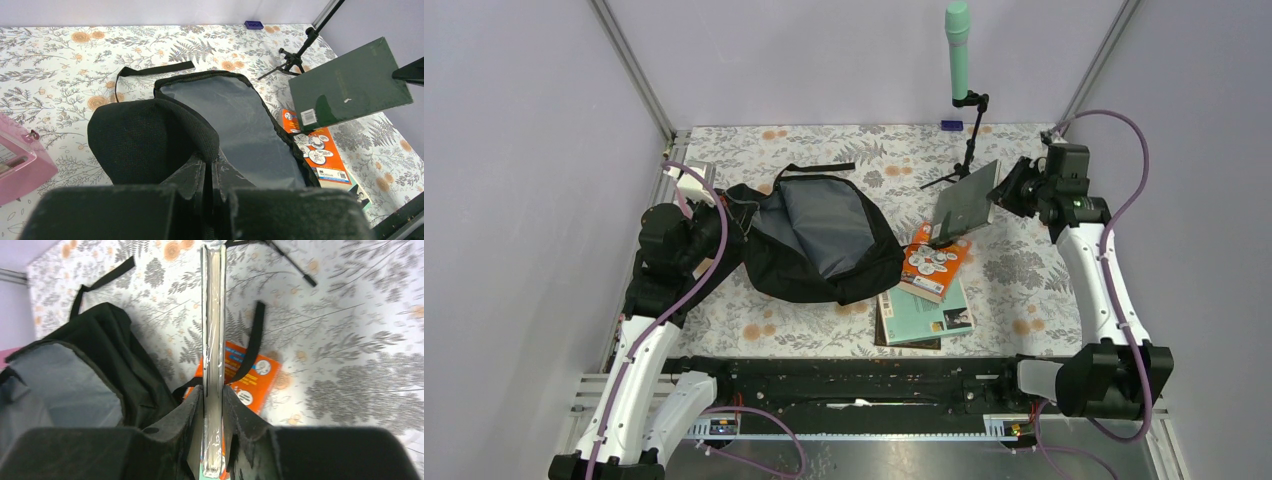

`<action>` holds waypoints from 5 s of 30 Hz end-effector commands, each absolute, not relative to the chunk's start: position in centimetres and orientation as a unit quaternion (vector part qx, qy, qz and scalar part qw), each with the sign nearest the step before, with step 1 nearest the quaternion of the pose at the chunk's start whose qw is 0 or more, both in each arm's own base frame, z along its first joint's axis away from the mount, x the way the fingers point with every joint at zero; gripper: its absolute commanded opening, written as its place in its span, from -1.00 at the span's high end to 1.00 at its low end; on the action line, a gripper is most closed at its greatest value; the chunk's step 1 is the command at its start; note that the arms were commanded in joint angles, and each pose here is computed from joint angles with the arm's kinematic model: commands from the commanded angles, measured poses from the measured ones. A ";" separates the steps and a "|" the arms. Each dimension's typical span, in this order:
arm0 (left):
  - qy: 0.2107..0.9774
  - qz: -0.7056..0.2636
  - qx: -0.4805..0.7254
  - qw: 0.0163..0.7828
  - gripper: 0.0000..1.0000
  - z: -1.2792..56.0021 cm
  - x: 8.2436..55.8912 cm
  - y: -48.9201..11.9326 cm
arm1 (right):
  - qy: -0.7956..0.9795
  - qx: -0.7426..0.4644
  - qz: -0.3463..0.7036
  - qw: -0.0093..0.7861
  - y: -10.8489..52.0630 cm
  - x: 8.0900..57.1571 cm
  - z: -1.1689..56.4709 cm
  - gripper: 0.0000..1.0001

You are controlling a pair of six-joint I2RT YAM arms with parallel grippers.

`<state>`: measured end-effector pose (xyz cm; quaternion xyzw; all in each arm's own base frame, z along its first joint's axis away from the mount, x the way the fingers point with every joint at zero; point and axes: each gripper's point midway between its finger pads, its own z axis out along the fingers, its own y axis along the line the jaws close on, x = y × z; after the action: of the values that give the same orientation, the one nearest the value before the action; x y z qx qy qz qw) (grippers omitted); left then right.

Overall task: Pack the student bag
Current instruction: Pick up the book from the center of the board, then place the book in the student bag.

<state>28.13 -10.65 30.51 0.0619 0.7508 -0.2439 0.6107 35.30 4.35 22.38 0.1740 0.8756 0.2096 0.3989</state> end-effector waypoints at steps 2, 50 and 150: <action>0.711 -0.251 0.074 0.652 1.00 34.2 27.9 -10.8 | 0.879 0.136 0.091 0.449 1.3 34.3 27.3 1.00; 0.710 -0.257 0.081 0.650 1.00 34.0 27.9 -11.1 | 0.947 0.124 -0.029 0.293 -1.5 31.5 17.5 0.57; 0.627 -0.371 0.233 0.644 1.00 36.0 23.5 -16.2 | 0.804 -0.191 0.154 0.543 38.8 25.8 29.0 1.00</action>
<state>24.08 -15.93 31.89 0.2010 0.6869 -0.3742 0.5897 25.34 38.90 27.41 -0.2053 0.8119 0.1690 0.5198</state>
